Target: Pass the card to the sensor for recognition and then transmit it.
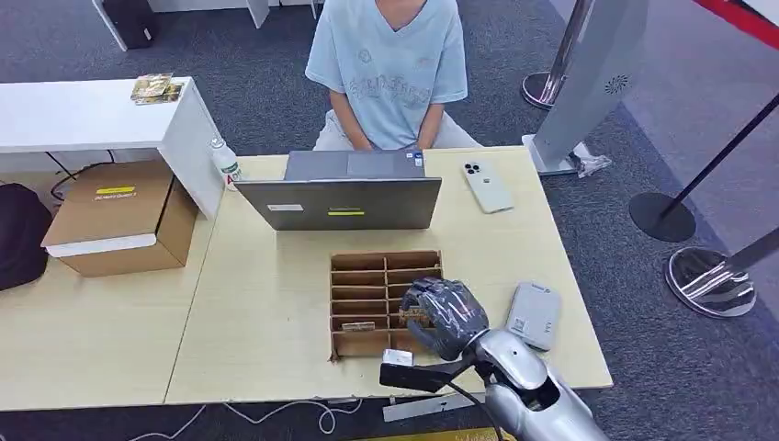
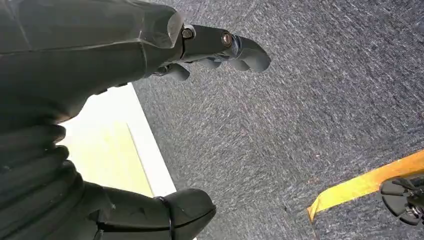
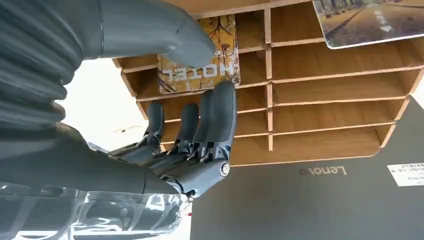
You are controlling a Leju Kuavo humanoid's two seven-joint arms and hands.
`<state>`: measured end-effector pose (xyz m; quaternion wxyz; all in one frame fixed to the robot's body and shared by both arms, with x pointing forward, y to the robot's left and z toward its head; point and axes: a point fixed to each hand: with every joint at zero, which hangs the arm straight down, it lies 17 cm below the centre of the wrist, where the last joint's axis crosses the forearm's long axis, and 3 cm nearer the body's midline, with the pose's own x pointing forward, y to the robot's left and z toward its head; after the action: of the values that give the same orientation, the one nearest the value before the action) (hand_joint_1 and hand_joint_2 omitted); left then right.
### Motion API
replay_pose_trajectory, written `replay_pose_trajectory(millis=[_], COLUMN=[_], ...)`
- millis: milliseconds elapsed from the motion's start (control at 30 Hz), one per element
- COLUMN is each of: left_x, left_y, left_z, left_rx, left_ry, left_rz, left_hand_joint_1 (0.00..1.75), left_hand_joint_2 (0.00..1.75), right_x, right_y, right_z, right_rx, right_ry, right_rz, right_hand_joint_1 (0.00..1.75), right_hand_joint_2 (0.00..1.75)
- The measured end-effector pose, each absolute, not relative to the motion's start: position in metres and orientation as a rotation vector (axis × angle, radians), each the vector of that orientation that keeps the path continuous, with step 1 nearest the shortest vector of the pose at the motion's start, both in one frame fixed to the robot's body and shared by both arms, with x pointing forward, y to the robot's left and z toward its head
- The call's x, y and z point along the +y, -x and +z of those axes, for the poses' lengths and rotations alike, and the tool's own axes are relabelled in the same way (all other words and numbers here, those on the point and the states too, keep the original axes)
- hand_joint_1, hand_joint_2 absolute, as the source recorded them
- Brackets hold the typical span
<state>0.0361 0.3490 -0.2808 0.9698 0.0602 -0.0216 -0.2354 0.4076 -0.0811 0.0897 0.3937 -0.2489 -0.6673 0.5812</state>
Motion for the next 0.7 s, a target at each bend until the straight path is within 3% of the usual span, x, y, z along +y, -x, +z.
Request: replay_pose_trajectory(millis=[200, 333, 367, 700], left_x=[0.349, 0.3491, 0.349, 0.3491], left_y=[-0.0361, -0.0361, -0.036, -0.0359], left_z=[-0.2808, -0.2808, -0.2808, -0.2808], left_rx=[-0.044, -0.044, -0.043, -0.043], left_ry=[-0.122, -0.122, -0.121, -0.12], left_rz=[-0.476, -0.476, -0.476, -0.473], left_hand_joint_1=[0.0, 0.0, 0.0, 0.0], left_hand_joint_2=[1.75, 1.75, 1.75, 1.75], right_x=[-0.0807, -0.0786, -0.0782, -0.0778], right_y=[-0.4073, -0.4067, -0.4066, -0.4095], right_z=[0.0893, 0.0898, 0.0899, 0.0934], right_rx=[-1.692, -1.694, -1.695, -1.7], right_ry=[0.636, 0.634, 0.633, 0.639], right_rz=[1.482, 1.482, 1.482, 1.484], right_hand_joint_1=[0.96, 1.06, 0.99, 1.01], right_hand_joint_2=[1.75, 1.75, 1.75, 1.75])
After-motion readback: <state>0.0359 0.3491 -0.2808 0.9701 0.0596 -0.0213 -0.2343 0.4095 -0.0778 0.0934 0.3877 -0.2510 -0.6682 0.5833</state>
